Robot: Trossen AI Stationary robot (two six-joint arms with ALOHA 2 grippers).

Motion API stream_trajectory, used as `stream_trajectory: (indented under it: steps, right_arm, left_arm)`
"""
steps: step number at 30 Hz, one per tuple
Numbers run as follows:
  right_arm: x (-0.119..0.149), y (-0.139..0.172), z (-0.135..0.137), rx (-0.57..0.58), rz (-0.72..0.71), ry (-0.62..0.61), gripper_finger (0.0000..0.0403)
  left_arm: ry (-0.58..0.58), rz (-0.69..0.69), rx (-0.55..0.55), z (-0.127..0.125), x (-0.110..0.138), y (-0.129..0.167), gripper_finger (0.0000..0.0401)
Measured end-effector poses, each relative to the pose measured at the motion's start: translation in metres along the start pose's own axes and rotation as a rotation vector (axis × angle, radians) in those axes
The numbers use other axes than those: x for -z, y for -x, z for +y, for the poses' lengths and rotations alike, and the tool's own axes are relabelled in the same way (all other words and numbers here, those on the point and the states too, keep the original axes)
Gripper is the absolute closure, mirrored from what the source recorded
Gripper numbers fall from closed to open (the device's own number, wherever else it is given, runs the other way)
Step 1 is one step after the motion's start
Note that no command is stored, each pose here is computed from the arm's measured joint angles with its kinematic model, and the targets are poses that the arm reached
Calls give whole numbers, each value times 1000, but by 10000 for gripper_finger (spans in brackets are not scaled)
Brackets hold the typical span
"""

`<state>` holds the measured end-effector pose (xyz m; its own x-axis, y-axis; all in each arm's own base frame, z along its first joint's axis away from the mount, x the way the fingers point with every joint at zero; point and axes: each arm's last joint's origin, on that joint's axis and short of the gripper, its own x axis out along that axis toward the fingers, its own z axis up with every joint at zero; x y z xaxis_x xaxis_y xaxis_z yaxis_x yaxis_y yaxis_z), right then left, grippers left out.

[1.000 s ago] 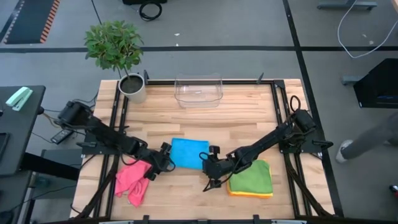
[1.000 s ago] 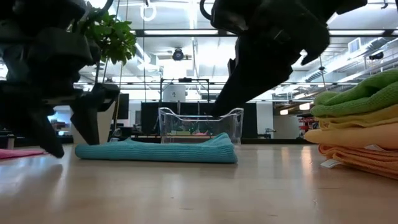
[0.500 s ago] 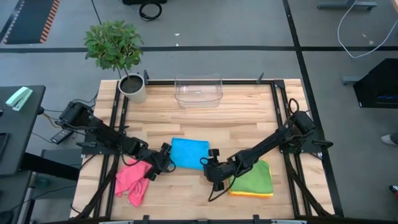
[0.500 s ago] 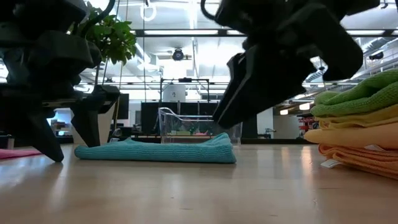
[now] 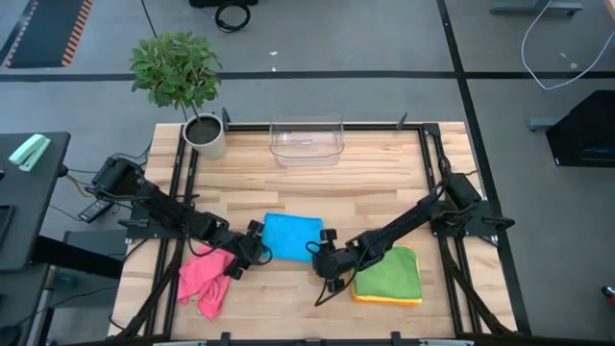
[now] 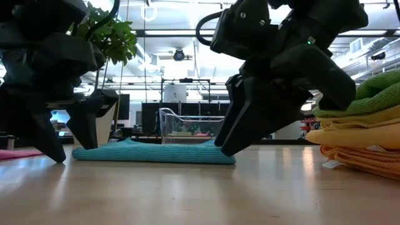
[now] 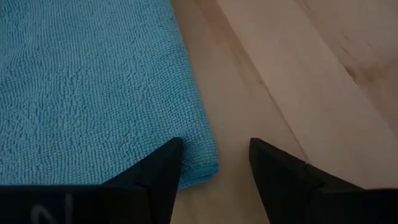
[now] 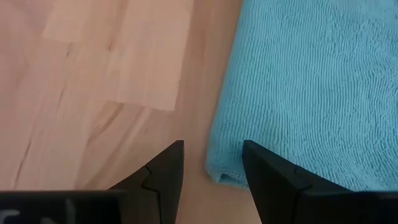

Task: Fold microfiber towels
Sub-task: Stack the blue towel on the green towel

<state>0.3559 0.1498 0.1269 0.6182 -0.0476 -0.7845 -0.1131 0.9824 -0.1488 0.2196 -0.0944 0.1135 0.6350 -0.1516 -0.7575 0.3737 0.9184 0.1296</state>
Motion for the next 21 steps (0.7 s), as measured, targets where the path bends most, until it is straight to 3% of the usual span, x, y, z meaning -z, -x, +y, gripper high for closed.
stream_trajectory:
  steps: [13,21]
  right_arm:
    - [12,-4,-4,-15,40,-72,235]
    - [11,-5,-7,-5,33,-134,302]
  left_arm:
    - [103,3,-24,2,1,-3,219]
    - [204,-14,-35,1,2,-16,254]
